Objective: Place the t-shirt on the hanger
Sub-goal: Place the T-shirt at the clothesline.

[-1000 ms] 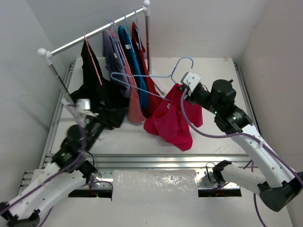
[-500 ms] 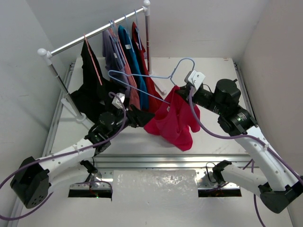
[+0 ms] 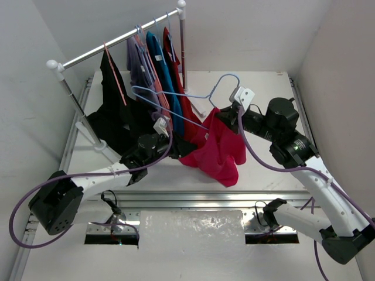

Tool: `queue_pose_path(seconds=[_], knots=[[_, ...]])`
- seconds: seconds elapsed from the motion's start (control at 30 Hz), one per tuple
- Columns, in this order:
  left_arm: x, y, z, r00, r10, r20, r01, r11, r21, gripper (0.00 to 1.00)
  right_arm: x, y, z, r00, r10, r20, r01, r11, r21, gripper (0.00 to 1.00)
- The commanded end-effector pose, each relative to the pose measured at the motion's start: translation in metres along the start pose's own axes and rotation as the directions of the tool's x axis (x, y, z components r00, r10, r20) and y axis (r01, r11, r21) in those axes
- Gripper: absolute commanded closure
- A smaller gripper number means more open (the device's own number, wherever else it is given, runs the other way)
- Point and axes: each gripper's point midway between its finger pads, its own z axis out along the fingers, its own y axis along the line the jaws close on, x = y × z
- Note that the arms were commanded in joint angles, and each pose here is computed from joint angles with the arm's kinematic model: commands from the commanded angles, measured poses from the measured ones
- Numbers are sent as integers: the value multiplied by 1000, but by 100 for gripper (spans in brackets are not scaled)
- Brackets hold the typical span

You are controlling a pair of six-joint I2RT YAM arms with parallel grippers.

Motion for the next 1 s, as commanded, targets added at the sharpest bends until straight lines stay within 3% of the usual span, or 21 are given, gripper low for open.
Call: queue_pose_path(seconds=[0.0, 0.07, 0.1, 0.17, 0.2, 0.23, 0.27, 0.3, 0.37, 0.4, 0.47, 0.5, 0.63, 0.67, 0.73, 0.87, 0.97], knots=[[-14, -33, 5, 998, 41, 40, -46, 990, 130, 67, -50, -2, -8, 988, -28, 154, 28, 1000, -1, 100], [-16, -35, 6, 998, 45, 43, -50, 989, 141, 86, -50, -1, -8, 987, -21, 157, 21, 1000, 1, 100], [-15, -34, 6, 998, 47, 43, -52, 989, 137, 100, -47, 0, -8, 988, -18, 153, 18, 1000, -3, 100], [-17, -22, 4, 998, 54, 39, -56, 997, 54, 100, -37, -3, -8, 992, -26, 120, 24, 1000, 19, 100], [-28, -24, 2, 994, 66, 87, -70, 997, 39, 100, -34, -3, -8, 992, -41, 116, 39, 999, 20, 100], [-28, -4, -3, 996, 63, 69, -57, 995, -84, 100, -26, -7, -9, 993, -77, 86, 74, 996, 41, 100], [-56, 8, -14, 979, 85, 184, -46, 977, -208, 100, -17, -9, -8, 994, -89, 61, 86, 995, 51, 100], [-60, 26, -26, 981, 92, 172, -31, 943, -331, 100, -9, -14, -7, 994, -110, 25, 108, 991, 76, 100], [-98, 44, -57, 952, 130, 279, 15, 886, -463, 100, -8, -20, -7, 990, -140, -13, 140, 987, 83, 100], [-104, 52, -72, 956, 135, 261, 24, 849, -527, 100, 12, -17, -2, 987, -127, -94, 131, 990, 43, 100], [-138, 60, -101, 935, 165, 314, 56, 807, -588, 100, 6, -24, -1, 972, -185, -142, 189, 982, 19, 100], [-154, 53, -113, 929, 182, 323, 57, 790, -610, 100, 25, -22, 3, 959, -186, -215, 186, 982, -20, 100], [-206, 39, -155, 896, 293, 335, 51, 680, -731, 100, 25, -32, 3, 933, -242, -267, 243, 970, -31, 100], [-226, 21, -164, 874, 319, 366, 59, 679, -732, 100, 29, -33, 1, 924, -252, -288, 253, 967, -32, 100], [-237, 19, -179, 866, 355, 351, 64, 619, -783, 100, 24, -41, -2, 912, -281, -300, 290, 957, -14, 100], [-280, -31, -196, 809, 416, 415, 47, 658, -752, 100, 17, -47, -12, 888, -322, -329, 337, 941, -11, 100], [-298, -53, -187, 809, 437, 394, -8, 678, -735, 100, 4, -44, -17, 886, -346, -309, 354, 935, -34, 100]])
